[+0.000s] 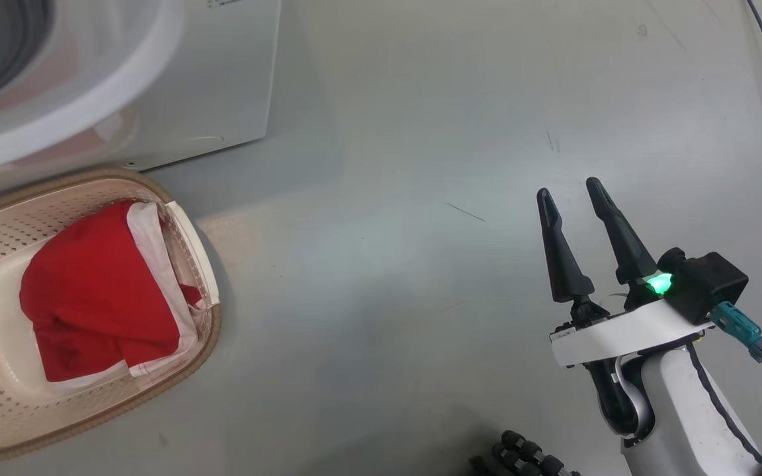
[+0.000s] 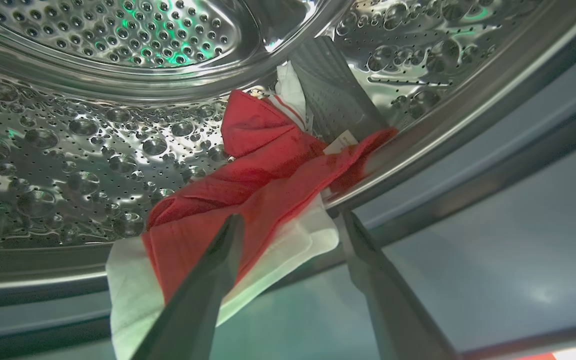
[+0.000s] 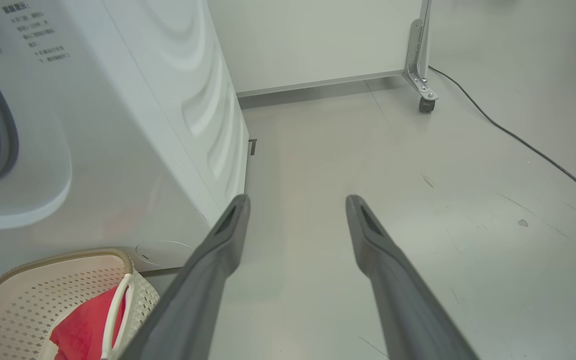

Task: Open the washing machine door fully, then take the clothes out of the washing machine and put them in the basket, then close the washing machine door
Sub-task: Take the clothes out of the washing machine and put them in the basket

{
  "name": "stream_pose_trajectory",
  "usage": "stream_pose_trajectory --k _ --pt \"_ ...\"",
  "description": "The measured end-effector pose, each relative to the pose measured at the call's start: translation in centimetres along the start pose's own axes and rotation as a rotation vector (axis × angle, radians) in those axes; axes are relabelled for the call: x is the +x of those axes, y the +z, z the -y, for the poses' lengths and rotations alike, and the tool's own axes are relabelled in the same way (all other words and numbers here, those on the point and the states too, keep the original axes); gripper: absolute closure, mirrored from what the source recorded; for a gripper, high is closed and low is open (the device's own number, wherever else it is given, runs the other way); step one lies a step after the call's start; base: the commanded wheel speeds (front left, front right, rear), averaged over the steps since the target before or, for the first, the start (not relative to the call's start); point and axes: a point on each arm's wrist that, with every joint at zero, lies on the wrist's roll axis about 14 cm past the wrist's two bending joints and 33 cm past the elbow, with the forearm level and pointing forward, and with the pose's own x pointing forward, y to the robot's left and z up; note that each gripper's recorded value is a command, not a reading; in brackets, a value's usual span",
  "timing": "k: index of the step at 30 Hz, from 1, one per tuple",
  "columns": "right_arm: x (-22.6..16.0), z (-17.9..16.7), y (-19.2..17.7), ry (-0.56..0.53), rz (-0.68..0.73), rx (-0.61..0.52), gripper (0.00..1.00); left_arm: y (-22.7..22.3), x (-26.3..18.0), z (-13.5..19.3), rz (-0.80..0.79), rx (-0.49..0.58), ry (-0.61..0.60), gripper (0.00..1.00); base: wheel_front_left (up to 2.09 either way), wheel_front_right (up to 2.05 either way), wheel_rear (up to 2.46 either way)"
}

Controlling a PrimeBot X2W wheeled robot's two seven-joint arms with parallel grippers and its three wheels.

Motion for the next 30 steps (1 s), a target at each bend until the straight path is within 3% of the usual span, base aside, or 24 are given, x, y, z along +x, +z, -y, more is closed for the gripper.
stream_pose_trajectory --k 7,21,22,23,24,30 --pt "0.7 0.1 -0.5 -0.004 -0.01 -0.004 0.0 -2.2 1.4 -0.3 -0.072 0.03 0.008 0.0 0.0 0.0 0.0" --pt "1.1 0.7 -1.0 -0.019 -0.026 -0.013 0.0 -1.8 3.3 -0.7 -0.076 0.015 0.018 0.0 0.0 0.0 0.0" --pt "1.1 0.7 -1.0 -0.018 -0.025 -0.014 0.0 -1.8 3.3 -0.7 -0.078 0.009 0.018 0.29 0.0 0.0 0.0" --pt "1.2 0.7 -1.0 -0.018 -0.024 -0.014 0.0 -1.8 3.4 -0.7 -0.078 0.001 0.017 0.89 0.0 0.0 0.0" --pt "1.2 0.7 -1.0 -0.019 -0.025 -0.014 0.0 -1.8 3.5 -0.6 -0.079 -0.005 0.015 1.0 0.0 0.0 0.0" --pt "1.3 0.7 -1.1 -0.019 -0.026 -0.013 0.0 -1.8 3.7 -0.1 -0.072 -0.023 0.002 1.0 0.0 0.0 0.0"
